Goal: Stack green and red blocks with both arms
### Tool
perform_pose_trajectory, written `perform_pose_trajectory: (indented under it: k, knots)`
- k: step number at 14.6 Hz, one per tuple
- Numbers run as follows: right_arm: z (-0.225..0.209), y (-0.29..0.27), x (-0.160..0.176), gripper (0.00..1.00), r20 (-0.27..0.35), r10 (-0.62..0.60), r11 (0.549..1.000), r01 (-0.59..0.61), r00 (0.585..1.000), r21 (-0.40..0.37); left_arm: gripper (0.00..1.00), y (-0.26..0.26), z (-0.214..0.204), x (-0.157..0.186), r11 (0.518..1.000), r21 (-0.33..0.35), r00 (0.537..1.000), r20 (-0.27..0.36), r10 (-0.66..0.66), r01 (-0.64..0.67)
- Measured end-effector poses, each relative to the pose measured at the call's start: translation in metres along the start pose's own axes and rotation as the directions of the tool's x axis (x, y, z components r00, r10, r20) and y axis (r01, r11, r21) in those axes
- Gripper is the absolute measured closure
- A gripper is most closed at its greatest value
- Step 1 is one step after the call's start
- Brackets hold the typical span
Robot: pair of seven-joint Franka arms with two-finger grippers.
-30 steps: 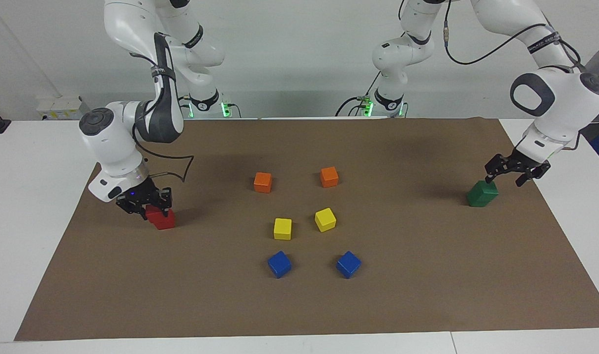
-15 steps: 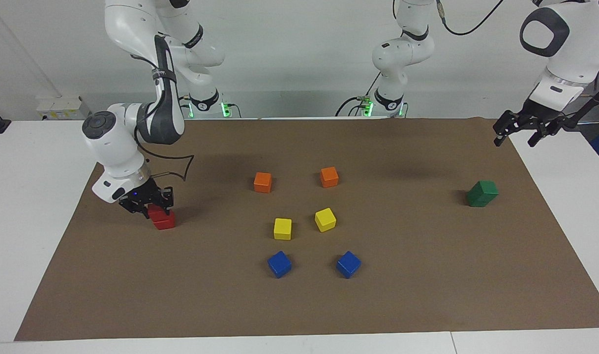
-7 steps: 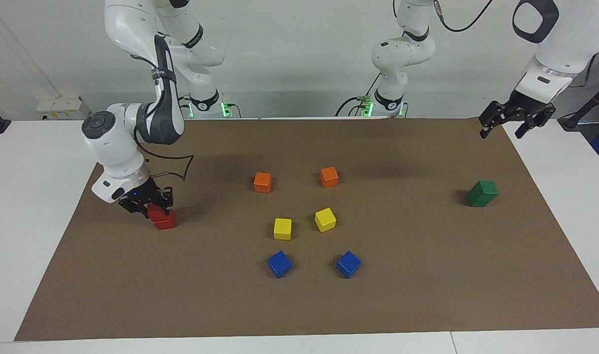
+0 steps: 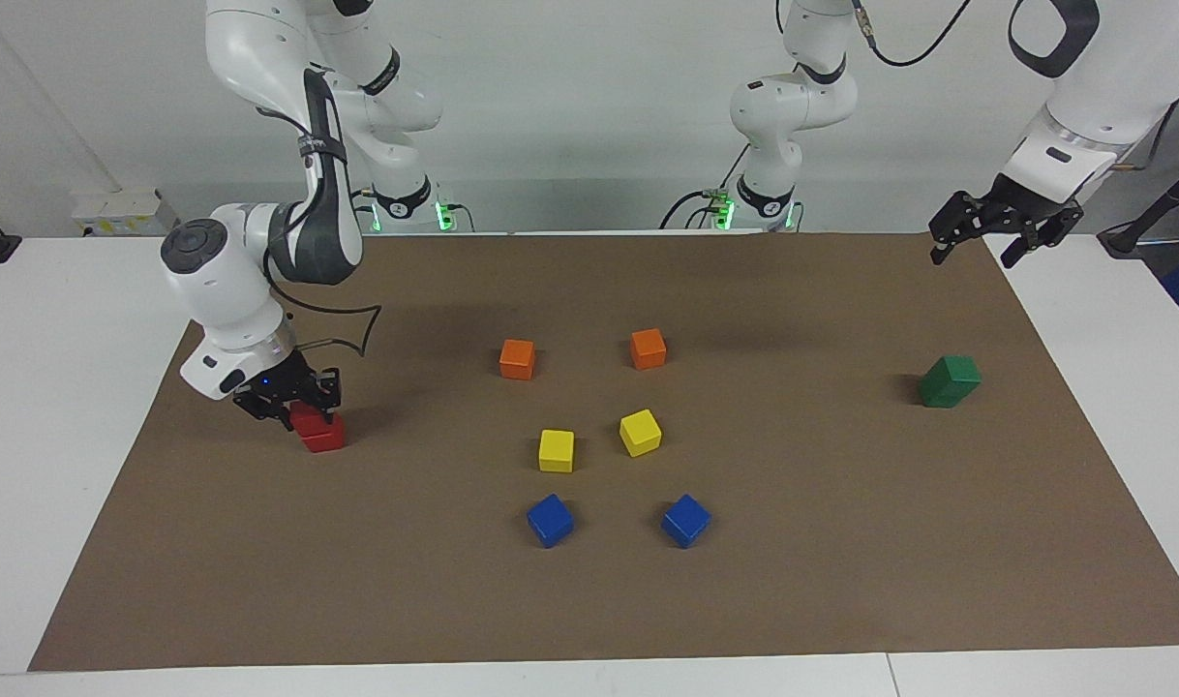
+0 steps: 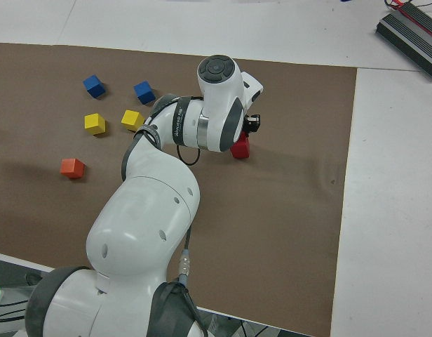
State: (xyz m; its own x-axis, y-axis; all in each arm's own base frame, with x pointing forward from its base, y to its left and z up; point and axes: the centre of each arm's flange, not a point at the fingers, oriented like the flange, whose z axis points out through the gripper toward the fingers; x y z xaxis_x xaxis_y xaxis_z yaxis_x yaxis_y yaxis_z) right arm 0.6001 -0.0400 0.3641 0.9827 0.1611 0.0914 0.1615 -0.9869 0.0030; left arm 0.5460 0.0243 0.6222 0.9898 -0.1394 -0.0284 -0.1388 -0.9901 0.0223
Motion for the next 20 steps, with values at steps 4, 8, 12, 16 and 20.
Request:
perform_pose_trajectory:
  k: [4,8,12,16,20]
  knots:
    - [0.0,0.0,0.0,0.44,-0.001,0.004,1.0,-0.004,1.0,0.001,0.0,0.002,-0.004,0.0,1.0,0.0,1.0,-0.001,0.004,-0.004]
    - [0.0,0.0,0.0,0.24,-0.002,0.007,1.0,-0.007,1.0,0.0,0.0,0.012,-0.005,0.001,1.0,0.001,1.0,-0.001,-0.014,0.014]
    - [-0.001,0.0,0.0,0.08,-0.003,0.008,1.0,-0.008,1.0,0.0,0.0,0.021,-0.006,0.002,1.0,0.005,1.0,-0.001,-0.026,0.027]
    - [-0.008,0.001,0.002,0.0,-0.004,0.038,0.999,-0.038,0.999,0.001,0.0,0.019,-0.006,0.002,0.999,0.018,1.0,-0.001,-0.029,0.029]
    - [-0.067,-0.012,0.0,0.0,0.033,0.09,0.996,-0.09,0.995,0.008,0.0,0.019,-0.006,0.002,0.999,0.018,0.999,-0.004,-0.033,0.033]
